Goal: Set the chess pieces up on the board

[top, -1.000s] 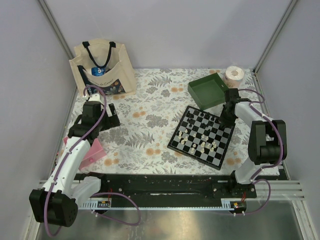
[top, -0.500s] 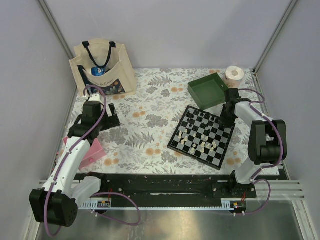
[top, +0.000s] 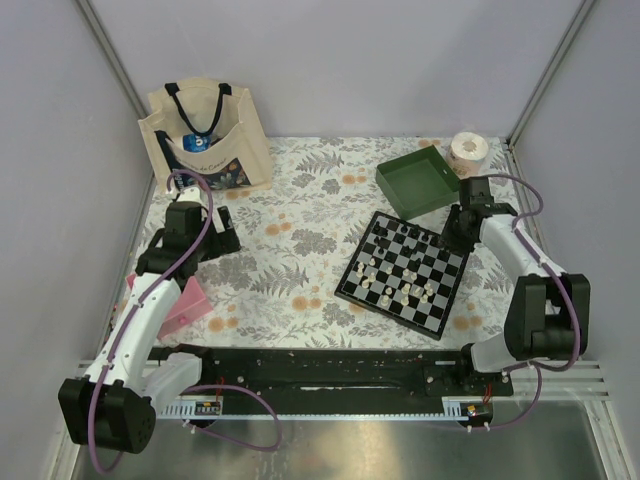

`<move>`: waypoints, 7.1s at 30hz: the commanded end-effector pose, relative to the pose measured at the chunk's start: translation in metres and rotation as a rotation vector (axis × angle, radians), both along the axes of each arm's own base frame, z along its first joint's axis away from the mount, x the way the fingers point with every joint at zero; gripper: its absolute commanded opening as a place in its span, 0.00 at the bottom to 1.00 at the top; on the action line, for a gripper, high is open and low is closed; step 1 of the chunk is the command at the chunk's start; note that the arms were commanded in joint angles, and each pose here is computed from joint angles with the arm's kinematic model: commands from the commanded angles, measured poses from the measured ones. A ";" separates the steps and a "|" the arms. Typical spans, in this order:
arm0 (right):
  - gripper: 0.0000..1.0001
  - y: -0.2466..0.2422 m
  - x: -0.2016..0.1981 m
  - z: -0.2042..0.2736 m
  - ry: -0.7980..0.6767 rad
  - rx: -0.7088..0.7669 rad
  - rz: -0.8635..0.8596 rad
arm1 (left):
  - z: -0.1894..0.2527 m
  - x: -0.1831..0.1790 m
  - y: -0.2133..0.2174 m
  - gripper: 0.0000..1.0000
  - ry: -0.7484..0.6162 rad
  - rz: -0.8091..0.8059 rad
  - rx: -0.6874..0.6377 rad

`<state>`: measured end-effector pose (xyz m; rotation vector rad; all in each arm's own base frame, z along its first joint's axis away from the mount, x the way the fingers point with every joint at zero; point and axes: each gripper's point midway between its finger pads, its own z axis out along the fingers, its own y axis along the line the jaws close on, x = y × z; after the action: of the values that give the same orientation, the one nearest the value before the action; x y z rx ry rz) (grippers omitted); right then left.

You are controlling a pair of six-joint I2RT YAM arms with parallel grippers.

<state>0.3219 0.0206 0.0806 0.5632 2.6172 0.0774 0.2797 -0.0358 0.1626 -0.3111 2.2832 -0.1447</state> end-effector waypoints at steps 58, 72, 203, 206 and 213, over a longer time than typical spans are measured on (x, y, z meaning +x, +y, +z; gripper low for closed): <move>0.12 0.019 0.032 -0.022 0.084 -0.057 0.080 | 0.019 0.011 -0.002 0.99 -0.054 -0.013 -0.002; 0.22 0.017 0.028 -0.033 0.118 -0.049 0.086 | 0.018 0.011 -0.002 0.99 -0.048 -0.017 -0.002; 0.40 -0.045 0.011 -0.024 0.067 0.023 -0.137 | 0.021 0.010 -0.005 0.99 -0.057 -0.028 -0.013; 0.41 -0.046 0.012 -0.011 0.046 0.021 -0.139 | 0.022 0.010 -0.005 0.99 -0.060 -0.028 -0.014; 0.47 -0.043 0.006 0.038 -0.070 0.024 -0.118 | 0.022 0.010 -0.005 0.99 -0.062 -0.030 -0.015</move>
<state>0.3192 -0.0218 0.0654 0.7627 2.6449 0.0483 0.2809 -0.0386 0.1608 -0.3032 2.2987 -0.1581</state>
